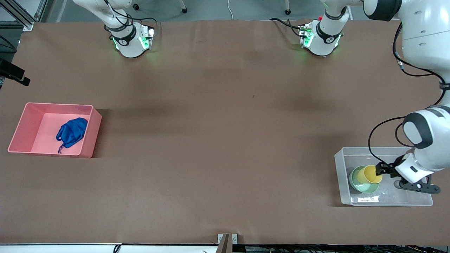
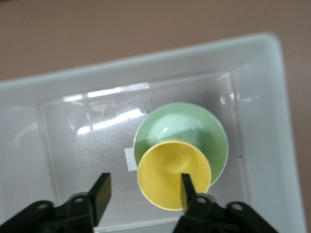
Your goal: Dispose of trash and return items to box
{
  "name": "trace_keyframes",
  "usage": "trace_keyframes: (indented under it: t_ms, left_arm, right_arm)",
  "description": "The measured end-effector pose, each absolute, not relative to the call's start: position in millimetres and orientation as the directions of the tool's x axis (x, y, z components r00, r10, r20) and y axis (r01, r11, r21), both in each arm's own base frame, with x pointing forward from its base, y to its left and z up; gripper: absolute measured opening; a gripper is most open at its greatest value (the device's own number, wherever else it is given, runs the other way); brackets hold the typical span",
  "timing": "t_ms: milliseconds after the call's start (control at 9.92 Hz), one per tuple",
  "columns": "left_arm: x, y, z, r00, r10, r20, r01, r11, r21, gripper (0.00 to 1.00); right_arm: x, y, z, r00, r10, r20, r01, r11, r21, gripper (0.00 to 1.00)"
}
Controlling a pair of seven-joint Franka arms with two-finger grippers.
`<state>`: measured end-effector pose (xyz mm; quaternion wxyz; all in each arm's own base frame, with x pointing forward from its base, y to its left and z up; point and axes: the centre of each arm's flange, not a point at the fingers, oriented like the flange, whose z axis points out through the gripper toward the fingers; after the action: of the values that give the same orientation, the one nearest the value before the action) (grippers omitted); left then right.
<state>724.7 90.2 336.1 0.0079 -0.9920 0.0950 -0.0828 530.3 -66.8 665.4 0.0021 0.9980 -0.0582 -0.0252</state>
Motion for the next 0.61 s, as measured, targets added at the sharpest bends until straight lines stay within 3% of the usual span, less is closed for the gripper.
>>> trace_keyframes:
  t_ms: [202,605]
  left_arm:
    - [715.0,68.4,414.0,0.956,-0.186,0.225,-0.190,-0.982,-0.005,0.99]
    - [610.7,64.7,552.5,0.966,-0.165,0.200,-0.172,-0.985,0.016,1.00]
  right_arm:
    - [530.4,-66.8,665.4,0.992,-0.116,-0.050,-0.116,-0.993,0.007,1.00]
    - [530.7,-67.6,664.8,0.992,-0.118,-0.052,-0.118,-0.993,0.007,1.00]
